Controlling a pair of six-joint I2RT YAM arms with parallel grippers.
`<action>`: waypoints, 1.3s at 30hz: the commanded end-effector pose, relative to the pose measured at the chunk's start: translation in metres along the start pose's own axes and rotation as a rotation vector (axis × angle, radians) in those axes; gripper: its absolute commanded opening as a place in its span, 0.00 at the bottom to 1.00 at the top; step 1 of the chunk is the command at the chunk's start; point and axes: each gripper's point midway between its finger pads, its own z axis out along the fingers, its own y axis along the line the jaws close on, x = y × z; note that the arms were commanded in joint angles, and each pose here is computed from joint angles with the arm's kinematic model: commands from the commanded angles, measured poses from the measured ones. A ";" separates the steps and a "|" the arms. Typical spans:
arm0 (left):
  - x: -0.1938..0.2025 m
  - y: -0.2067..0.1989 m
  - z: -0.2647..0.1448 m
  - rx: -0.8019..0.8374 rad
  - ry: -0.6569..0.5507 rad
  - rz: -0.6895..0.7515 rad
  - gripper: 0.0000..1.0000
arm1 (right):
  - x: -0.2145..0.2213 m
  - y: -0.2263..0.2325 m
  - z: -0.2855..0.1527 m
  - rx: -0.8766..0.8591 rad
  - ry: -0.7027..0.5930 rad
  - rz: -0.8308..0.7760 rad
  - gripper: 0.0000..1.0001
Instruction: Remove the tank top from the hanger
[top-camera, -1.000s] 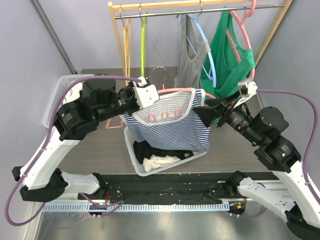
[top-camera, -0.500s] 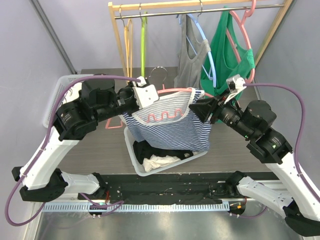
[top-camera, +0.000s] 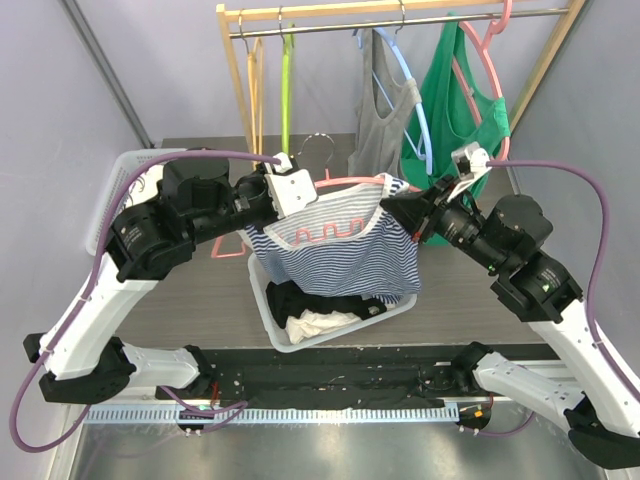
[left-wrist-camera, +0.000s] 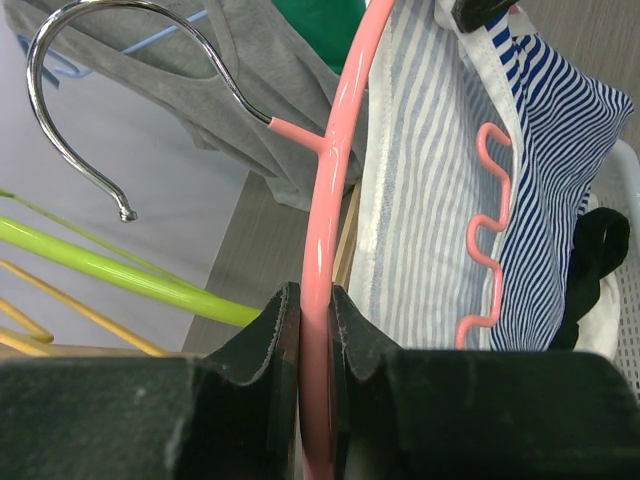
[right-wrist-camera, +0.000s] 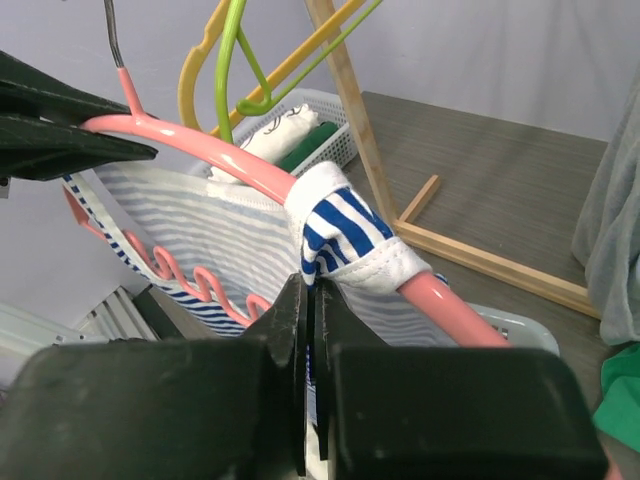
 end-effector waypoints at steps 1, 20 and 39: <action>-0.023 0.012 -0.011 -0.047 -0.090 0.010 0.00 | -0.057 0.013 -0.014 -0.015 -0.172 -0.037 0.01; -0.016 0.031 -0.036 -0.131 -0.039 0.133 0.00 | -0.051 -0.074 -0.058 0.494 -0.207 -0.025 0.01; -0.041 0.093 -0.065 -0.381 -0.027 0.332 0.00 | 0.000 -0.088 -0.053 0.529 -0.032 -0.025 0.01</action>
